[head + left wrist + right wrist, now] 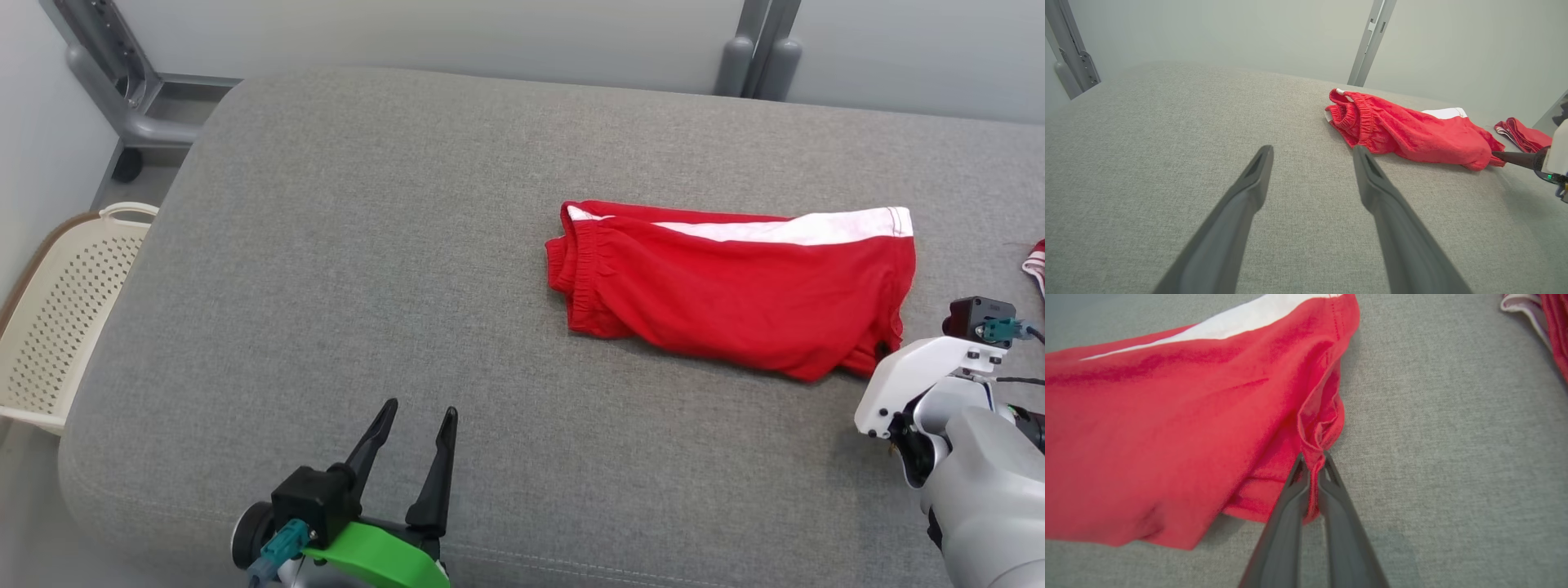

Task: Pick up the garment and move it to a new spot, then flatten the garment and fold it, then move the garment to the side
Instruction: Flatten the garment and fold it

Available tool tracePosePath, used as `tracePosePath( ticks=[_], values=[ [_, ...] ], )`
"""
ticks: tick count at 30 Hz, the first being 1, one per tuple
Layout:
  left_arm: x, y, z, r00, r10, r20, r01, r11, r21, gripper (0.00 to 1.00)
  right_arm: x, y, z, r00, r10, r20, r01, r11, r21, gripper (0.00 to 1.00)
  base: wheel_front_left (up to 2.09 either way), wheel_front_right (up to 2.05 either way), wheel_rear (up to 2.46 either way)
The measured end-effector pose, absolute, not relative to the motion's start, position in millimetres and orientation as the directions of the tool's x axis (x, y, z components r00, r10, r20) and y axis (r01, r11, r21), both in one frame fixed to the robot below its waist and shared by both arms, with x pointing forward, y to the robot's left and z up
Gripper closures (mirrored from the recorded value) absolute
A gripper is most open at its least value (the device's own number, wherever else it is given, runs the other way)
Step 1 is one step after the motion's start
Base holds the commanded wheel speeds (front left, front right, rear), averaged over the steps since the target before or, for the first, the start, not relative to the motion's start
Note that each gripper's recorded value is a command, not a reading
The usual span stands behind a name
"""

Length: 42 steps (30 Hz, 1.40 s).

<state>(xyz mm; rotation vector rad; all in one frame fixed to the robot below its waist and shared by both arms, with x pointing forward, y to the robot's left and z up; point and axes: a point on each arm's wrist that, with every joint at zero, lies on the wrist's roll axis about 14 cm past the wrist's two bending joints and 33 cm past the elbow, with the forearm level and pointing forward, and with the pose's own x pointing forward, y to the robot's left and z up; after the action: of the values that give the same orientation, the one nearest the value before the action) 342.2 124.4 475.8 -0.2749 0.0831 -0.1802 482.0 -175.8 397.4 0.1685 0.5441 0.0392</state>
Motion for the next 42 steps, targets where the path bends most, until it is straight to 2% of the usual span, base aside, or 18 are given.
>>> tracePosePath(
  ticks=[1, 5, 12, 21, 30, 42],
  values=[
    [341, 125, 475, 0.98, -0.187, -0.06, 0.164, 0.946, -0.279, 0.0, 480, -176, 398, 0.856, 0.083, -0.511, 0.008, 0.985, 0.172, 0.0, 0.0, 0.0, 0.0],
    [338, 129, 470, 0.981, -0.17, -0.09, 0.14, 0.951, -0.274, 0.0, 473, -177, 402, 0.864, 0.084, -0.497, 0.001, 0.986, 0.169, 0.0, 0.0, 0.0, 0.0],
    [328, 141, 464, 0.985, -0.118, -0.129, 0.079, 0.959, -0.273, 0.0, 459, -171, 421, 0.911, 0.095, -0.401, -0.017, 0.981, 0.194, 0.0, 0.0, 0.0, 0.0],
    [322, 174, 473, 0.993, -0.001, -0.121, -0.033, 0.961, -0.274, 0.0, 430, -173, 470, 0.986, 0.087, -0.145, -0.057, 0.978, 0.201, 0.0, 0.0, 0.0, 0.0],
    [327, 198, 487, 0.995, 0.062, -0.074, -0.079, 0.965, -0.249, 0.0, 396, -172, 517, 0.995, 0.075, 0.063, -0.085, 0.98, 0.181, 0.0, 0.0, 0.0, 0.0],
    [335, 181, 493, 0.998, -0.066, -0.022, 0.061, 0.985, -0.158, 0.0, 364, -174, 502, 0.997, 0.076, 0.01, -0.076, 0.988, 0.133, 0.0, 0.0, 0.0, 0.0]
  ],
)
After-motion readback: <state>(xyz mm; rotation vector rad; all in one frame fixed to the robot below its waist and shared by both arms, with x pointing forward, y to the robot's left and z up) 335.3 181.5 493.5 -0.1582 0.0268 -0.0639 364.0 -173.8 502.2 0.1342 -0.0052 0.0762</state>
